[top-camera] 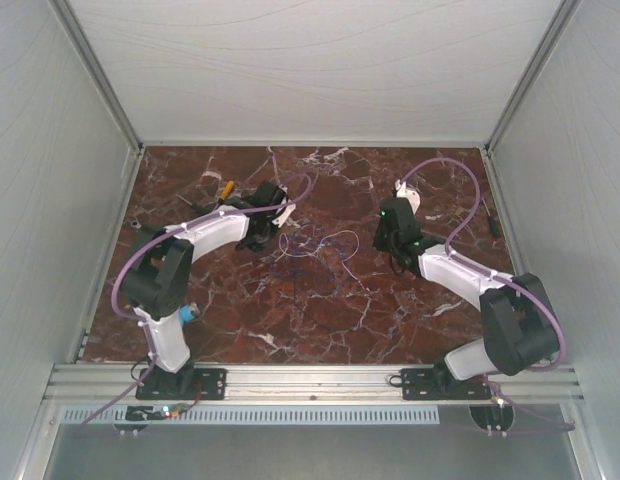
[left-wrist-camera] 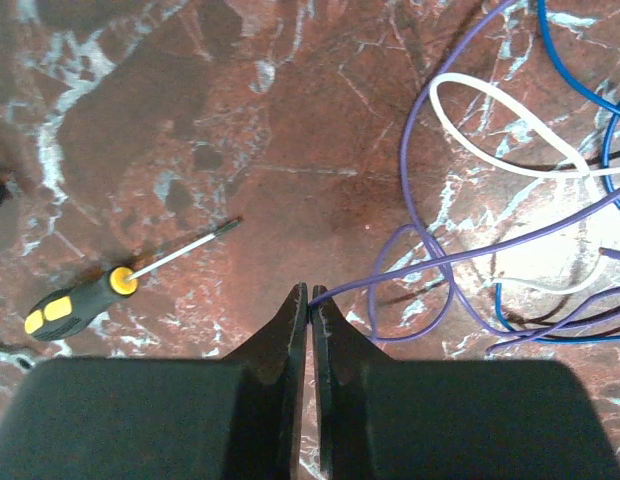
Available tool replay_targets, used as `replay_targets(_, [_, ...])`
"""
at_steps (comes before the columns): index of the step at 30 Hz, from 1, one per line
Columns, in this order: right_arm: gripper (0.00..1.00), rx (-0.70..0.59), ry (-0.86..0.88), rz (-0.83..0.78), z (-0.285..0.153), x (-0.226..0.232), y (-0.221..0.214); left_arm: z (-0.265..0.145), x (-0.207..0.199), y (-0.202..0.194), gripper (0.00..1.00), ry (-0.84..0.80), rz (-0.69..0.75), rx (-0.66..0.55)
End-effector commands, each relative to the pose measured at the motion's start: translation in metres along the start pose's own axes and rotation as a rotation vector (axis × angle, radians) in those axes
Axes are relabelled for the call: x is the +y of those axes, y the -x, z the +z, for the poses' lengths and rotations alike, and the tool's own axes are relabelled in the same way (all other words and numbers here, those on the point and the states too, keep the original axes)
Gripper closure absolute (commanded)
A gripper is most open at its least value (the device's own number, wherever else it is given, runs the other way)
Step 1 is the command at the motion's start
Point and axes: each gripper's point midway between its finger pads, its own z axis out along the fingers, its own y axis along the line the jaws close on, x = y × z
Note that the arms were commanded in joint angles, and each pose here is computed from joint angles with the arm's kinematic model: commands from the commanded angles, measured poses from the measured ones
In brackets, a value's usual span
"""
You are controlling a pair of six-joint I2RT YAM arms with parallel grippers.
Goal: Zip-tie the wires
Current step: Straighten the cable at the center of the board.
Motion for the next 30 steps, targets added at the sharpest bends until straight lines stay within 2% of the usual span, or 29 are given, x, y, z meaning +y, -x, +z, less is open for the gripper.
replay_targets(1, [1.00, -0.025, -0.040, 0.037, 0.007, -0.008, 0.001, 0.005, -0.016, 0.003, 1.00, -0.061, -0.007, 0.003])
replay_targets(6, [1.00, -0.008, -0.056, 0.036, 0.010, -0.010, -0.003, 0.009, -0.027, -0.001, 0.96, -0.080, -0.005, 0.021])
replay_targets(15, [1.00, 0.044, -0.102, 0.016, 0.024, -0.016, -0.015, 0.008, -0.027, 0.000, 0.70, -0.062, -0.034, 0.020])
replay_targets(20, [1.00, 0.034, -0.107, 0.014, 0.023, -0.017, -0.012, 0.004, -0.025, 0.001, 0.60, -0.053, -0.047, 0.006])
replay_targets(23, [0.95, 0.032, -0.105, 0.013, 0.022, -0.016, -0.011, 0.002, -0.024, 0.001, 0.53, -0.049, -0.052, -0.001])
replay_targets(30, [0.81, 0.017, -0.103, 0.009, 0.020, -0.018, -0.006, -0.007, -0.021, 0.004, 0.30, -0.044, -0.066, -0.034])
